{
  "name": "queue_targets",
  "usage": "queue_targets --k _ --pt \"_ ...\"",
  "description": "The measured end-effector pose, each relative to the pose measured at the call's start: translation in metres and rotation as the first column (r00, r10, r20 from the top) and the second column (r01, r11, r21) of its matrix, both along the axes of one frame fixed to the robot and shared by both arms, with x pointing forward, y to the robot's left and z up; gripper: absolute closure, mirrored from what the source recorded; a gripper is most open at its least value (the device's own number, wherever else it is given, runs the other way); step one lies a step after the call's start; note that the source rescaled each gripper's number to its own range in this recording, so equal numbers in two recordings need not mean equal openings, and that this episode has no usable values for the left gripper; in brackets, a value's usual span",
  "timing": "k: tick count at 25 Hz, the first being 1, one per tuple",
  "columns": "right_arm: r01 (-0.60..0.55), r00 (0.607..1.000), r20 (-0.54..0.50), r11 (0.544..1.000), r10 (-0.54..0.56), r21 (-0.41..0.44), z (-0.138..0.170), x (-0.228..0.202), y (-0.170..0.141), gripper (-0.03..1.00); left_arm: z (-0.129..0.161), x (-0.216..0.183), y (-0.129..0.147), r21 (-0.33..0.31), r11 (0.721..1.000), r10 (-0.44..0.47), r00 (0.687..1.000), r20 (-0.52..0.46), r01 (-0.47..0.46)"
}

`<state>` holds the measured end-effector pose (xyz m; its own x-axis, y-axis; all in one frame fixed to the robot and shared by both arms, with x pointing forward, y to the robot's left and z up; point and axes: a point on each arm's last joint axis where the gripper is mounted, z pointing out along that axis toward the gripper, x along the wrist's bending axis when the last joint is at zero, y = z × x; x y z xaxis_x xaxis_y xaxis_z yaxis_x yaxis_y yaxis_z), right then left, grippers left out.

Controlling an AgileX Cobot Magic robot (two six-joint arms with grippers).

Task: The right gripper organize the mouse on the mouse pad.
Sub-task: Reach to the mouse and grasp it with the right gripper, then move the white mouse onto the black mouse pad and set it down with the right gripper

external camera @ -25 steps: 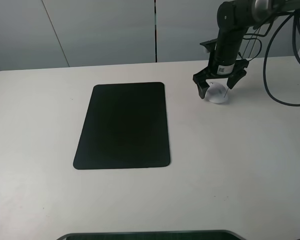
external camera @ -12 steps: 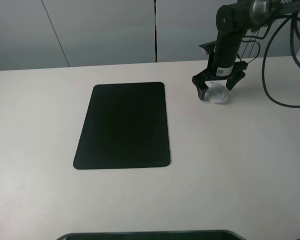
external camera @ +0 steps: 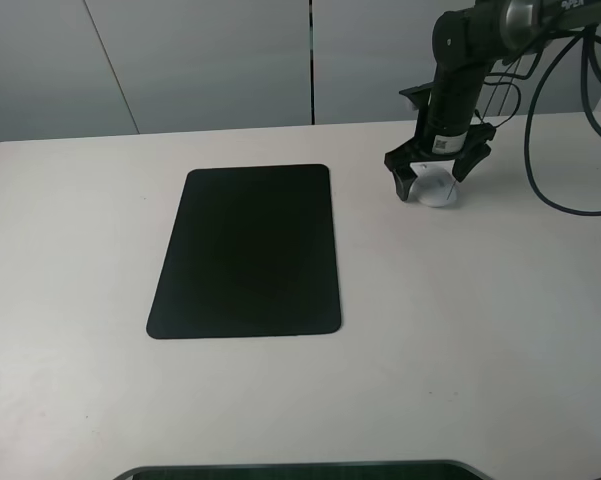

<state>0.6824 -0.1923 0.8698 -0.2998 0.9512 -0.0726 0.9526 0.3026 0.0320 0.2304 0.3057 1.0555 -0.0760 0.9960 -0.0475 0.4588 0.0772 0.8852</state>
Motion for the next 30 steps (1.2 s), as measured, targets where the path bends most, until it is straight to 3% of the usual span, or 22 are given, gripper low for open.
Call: queue_targets --k 3,4,5,6,8,9,30 --pt "0.0 1.0 -0.002 1.0 0.0 -0.001 -0.0011 -0.0001 0.0 -0.03 0.0 0.0 0.0 0.0 1.0 0.0 1.0 0.0 0.0" --pt "0.0 1.0 -0.002 1.0 0.0 -0.001 -0.0011 -0.0001 0.0 0.02 0.0 0.0 0.0 0.0 1.0 0.0 1.0 0.0 0.0" --pt "0.0 1.0 -0.002 1.0 0.0 -0.001 -0.0011 -0.0001 0.0 0.17 0.0 0.0 0.0 0.0 1.0 0.0 1.0 0.0 0.0" --pt "0.0 1.0 -0.002 1.0 0.0 -0.001 -0.0011 -0.0001 0.0 0.4 0.0 0.0 0.0 -0.002 1.0 0.001 1.0 0.0 -0.001" --pt "0.0 1.0 -0.002 1.0 0.0 -0.001 -0.0011 -0.0001 0.0 0.92 0.0 0.0 0.0 -0.002 1.0 0.001 1.0 0.0 -0.001" --pt "0.0 1.0 -0.001 1.0 0.0 0.0 -0.0011 0.0001 0.0 0.96 0.0 0.0 0.0 -0.002 1.0 0.001 1.0 0.0 -0.001" --pt "-0.028 1.0 0.006 1.0 0.028 0.001 -0.0011 0.0008 0.0002 0.96 0.0 0.0 0.0 0.0 1.0 0.0 1.0 0.0 0.0"
